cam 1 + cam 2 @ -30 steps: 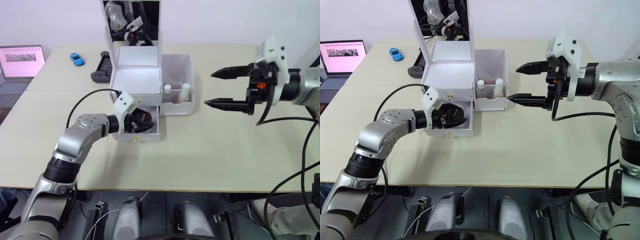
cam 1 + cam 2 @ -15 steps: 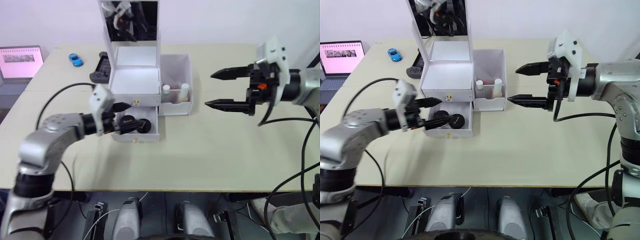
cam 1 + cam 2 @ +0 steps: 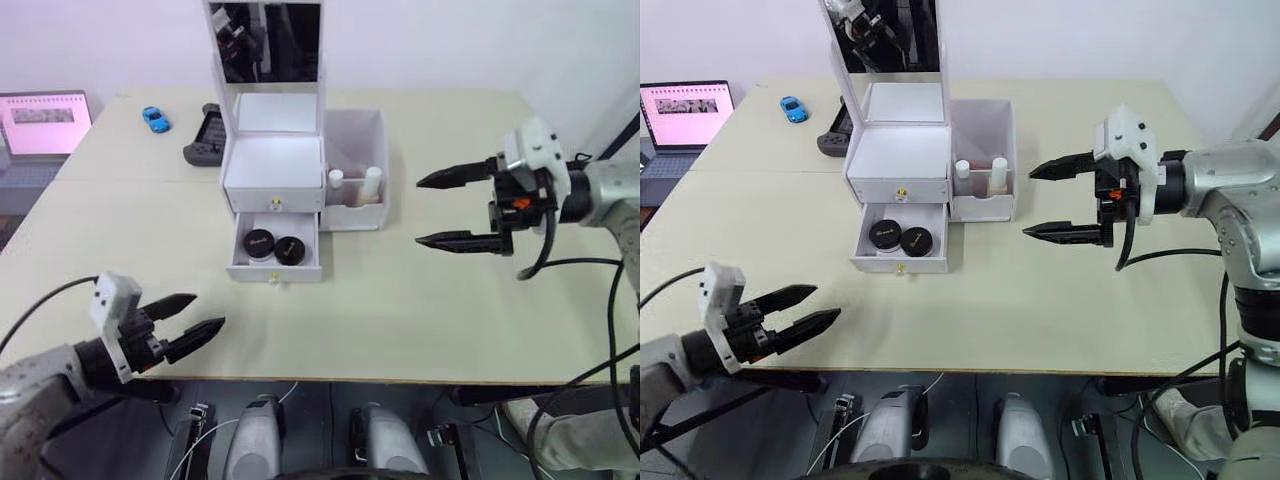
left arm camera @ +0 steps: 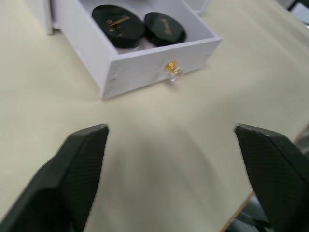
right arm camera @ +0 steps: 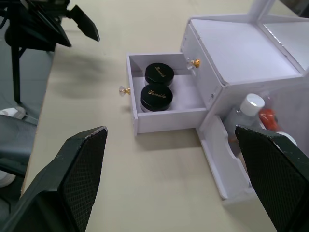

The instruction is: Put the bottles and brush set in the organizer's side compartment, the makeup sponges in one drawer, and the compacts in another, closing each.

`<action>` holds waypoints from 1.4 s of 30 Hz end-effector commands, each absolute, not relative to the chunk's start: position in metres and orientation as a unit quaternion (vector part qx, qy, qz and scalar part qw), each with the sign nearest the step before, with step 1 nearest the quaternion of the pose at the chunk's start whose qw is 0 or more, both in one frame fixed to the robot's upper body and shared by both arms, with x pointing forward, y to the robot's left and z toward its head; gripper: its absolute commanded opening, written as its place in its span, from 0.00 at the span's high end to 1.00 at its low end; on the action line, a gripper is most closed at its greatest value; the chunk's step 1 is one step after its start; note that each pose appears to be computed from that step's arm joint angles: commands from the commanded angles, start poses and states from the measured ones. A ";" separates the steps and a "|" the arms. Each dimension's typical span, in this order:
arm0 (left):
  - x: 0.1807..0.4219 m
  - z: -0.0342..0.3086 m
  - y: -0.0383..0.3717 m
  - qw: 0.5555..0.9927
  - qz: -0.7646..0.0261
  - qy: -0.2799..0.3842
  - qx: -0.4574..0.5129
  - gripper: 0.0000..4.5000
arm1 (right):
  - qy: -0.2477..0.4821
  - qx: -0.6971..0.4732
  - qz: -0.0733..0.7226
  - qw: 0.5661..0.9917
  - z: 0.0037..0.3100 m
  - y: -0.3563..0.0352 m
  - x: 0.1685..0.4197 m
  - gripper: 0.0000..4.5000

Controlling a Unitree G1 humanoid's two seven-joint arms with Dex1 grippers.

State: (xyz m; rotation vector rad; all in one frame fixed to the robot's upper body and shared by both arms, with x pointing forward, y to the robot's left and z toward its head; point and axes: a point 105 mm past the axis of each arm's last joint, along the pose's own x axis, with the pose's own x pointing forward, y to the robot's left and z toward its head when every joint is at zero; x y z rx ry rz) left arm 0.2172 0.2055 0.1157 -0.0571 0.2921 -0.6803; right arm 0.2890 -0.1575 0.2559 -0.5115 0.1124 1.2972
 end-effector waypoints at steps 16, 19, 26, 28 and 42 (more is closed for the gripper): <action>0.294 0.103 0.148 0.955 -0.293 0.048 0.013 1.00 | 0.049 -0.259 0.551 0.791 0.269 -0.165 0.291 0.00; 0.306 0.110 0.146 0.957 -0.289 0.028 0.020 1.00 | 0.050 -0.260 0.544 0.796 0.269 -0.165 0.291 0.00; 0.349 0.120 0.153 0.965 -0.256 0.018 0.055 1.00 | 0.047 -0.259 0.535 0.803 0.272 -0.162 0.293 0.00; 0.356 0.121 0.151 0.964 -0.258 0.015 0.067 1.00 | 0.046 -0.256 0.529 0.808 0.273 -0.163 0.295 0.00; 0.383 0.126 0.137 0.964 -0.260 -0.006 0.057 1.00 | 0.048 -0.246 0.513 0.821 0.273 -0.169 0.297 0.00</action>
